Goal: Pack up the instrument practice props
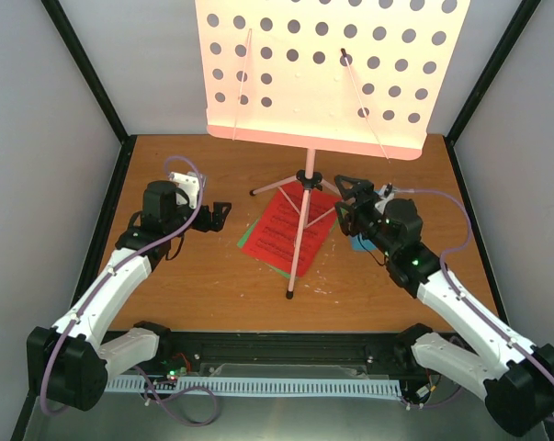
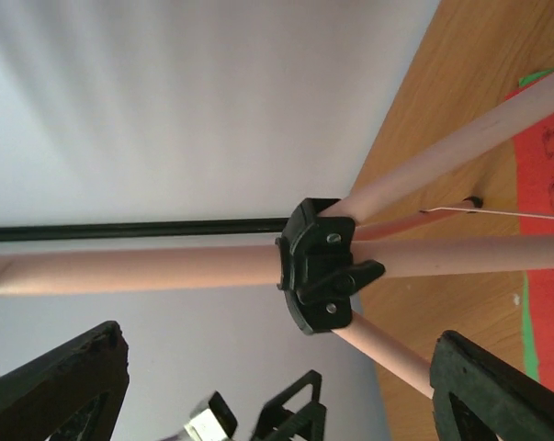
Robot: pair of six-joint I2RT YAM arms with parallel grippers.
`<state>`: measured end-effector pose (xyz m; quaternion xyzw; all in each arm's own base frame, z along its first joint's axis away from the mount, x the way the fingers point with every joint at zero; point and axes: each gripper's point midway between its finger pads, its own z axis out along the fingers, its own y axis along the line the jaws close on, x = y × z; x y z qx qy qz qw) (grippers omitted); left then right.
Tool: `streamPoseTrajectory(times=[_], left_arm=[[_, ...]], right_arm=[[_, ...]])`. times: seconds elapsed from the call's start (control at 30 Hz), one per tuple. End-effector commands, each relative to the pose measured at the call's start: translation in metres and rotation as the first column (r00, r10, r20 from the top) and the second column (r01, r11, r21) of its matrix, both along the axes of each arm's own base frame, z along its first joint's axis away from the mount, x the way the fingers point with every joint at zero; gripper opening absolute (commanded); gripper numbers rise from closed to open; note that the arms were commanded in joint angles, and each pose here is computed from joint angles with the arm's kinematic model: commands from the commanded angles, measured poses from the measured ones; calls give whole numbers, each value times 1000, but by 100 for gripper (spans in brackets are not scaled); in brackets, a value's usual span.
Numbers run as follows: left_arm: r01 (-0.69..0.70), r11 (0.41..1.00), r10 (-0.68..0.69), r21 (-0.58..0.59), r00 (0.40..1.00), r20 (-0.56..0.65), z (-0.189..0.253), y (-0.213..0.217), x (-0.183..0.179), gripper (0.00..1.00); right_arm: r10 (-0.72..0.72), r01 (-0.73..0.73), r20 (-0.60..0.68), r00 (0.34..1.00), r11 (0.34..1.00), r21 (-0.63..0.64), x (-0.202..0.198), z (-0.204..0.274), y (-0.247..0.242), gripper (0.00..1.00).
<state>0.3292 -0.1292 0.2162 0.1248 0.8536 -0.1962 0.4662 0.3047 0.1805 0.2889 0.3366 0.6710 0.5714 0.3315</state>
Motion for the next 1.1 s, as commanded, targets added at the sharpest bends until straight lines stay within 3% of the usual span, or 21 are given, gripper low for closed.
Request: streamPoseTrajectory(times=[0.0,0.17,0.43,0.9,1.07], left_arm=[[0,1000,0,10,999,40,14,1,6,99],[-5,1000,5,15,999,44,15,2,6,100],[-7,1000,6,16,999,48,16,3,5,99],[-8,1000,7,19,999,43,14,3,6,100],[-5,1000,4,19,999,40,13,3,6,99]], right_arm=[[11,0,-109,994,996,94,11,-4,11,87],[83,-63,-149,985,989,135,24,-12,32,83],[58,-39,-141,988,991,131,36,-10,33,62],[55,-26,-194,980,988,153,36,-24,34,4],[53,-25,-208,977,990,138,36,-34,34,3]])
